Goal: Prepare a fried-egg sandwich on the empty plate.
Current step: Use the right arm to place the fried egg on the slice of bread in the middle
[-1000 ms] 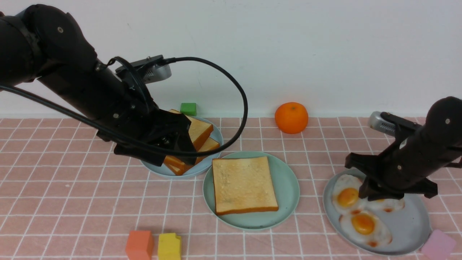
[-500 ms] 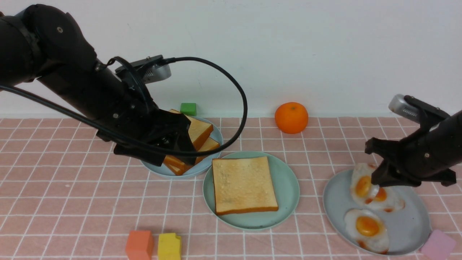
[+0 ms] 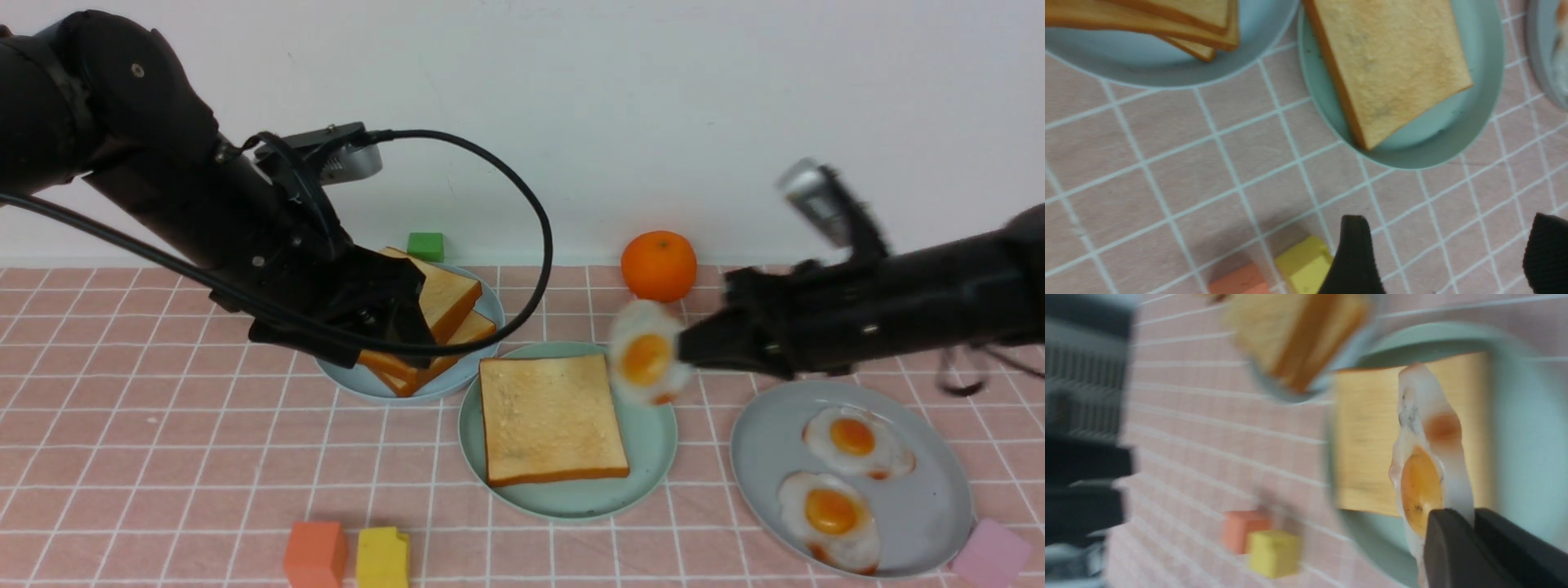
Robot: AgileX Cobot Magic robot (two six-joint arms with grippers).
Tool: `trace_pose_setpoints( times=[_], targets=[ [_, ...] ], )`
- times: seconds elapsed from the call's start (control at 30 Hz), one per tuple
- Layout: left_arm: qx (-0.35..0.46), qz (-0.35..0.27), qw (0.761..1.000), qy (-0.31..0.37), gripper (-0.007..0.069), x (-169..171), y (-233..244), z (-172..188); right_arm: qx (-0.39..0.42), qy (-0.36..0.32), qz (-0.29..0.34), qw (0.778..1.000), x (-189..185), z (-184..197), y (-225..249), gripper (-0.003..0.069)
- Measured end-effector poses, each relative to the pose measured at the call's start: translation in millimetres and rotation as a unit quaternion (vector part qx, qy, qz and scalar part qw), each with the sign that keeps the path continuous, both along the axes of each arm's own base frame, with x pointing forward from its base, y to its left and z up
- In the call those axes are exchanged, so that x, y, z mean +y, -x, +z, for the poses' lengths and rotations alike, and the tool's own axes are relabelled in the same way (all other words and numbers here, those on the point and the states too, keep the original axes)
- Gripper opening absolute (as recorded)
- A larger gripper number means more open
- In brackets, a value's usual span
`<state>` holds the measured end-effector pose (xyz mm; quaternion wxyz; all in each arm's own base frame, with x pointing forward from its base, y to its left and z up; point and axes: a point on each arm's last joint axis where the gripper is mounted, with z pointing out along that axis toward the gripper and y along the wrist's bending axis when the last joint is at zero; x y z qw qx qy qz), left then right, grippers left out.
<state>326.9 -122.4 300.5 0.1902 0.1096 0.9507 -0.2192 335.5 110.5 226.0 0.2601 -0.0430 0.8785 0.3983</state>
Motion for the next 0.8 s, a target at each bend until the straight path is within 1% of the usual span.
trace_pose_setpoints(
  times=[0.03, 0.07, 0.1, 0.2, 0.27, 0.43, 0.53, 0.6, 0.67, 0.7, 0.73, 0.8],
  targets=[
    [-0.001, 0.000, 1.000, -0.004, 0.0557, 1, 0, 0, -0.002, -0.018, 0.012, 1.000, 14, -10, -3, 0.0062],
    [-0.001, 0.000, 1.000, -0.005, 0.0557, 1, 0, 0, 0.001, -0.022, 0.008, 1.000, 14, -11, -4, 0.0062],
    [-0.001, 0.001, 1.000, -0.006, 0.0557, 1, 0, 0, 0.001, -0.037, 0.011, 0.999, 24, -21, -7, 0.0062],
    [-0.001, 0.001, 1.000, -0.007, 0.0556, 1, 0, -1, 0.003, -0.059, 0.008, 0.998, 35, -41, -13, 0.0062],
    [0.000, 0.002, 1.000, -0.007, 0.0556, 1, 0, -1, 0.004, -0.059, 0.018, 0.998, 38, -55, -16, 0.0062],
    [0.000, 0.002, 1.000, -0.007, 0.0556, 1, 0, -1, 0.018, -0.058, 0.021, 0.998, 39, -72, -19, 0.0062],
    [0.000, 0.002, 1.000, -0.007, 0.0556, 1, 0, -1, 0.028, -0.046, 0.008, 0.999, 37, -81, -22, 0.0064],
    [0.000, 0.002, 1.000, -0.007, 0.0556, 1, 0, -1, 0.028, -0.037, 0.000, 0.999, 36, -84, -23, 0.0083],
    [0.001, 0.001, 1.000, -0.006, 0.0556, 1, 0, -1, 0.024, -0.028, -0.007, 0.999, 35, -85, -24, 0.0162],
    [0.002, 0.001, 1.000, -0.007, 0.0556, 1, 0, -1, 0.020, -0.026, -0.005, 0.999, 35, -85, -24, 0.0232],
    [0.003, 0.000, 1.000, -0.007, 0.0556, 1, 0, -1, 0.019, -0.025, -0.004, 0.999, 35, -85, -24, 0.0243],
    [0.004, 0.000, 1.000, -0.007, 0.0556, 1, 1, -1, 0.011, -0.025, 0.005, 1.000, 35, -84, -24, 0.0347]
  ],
)
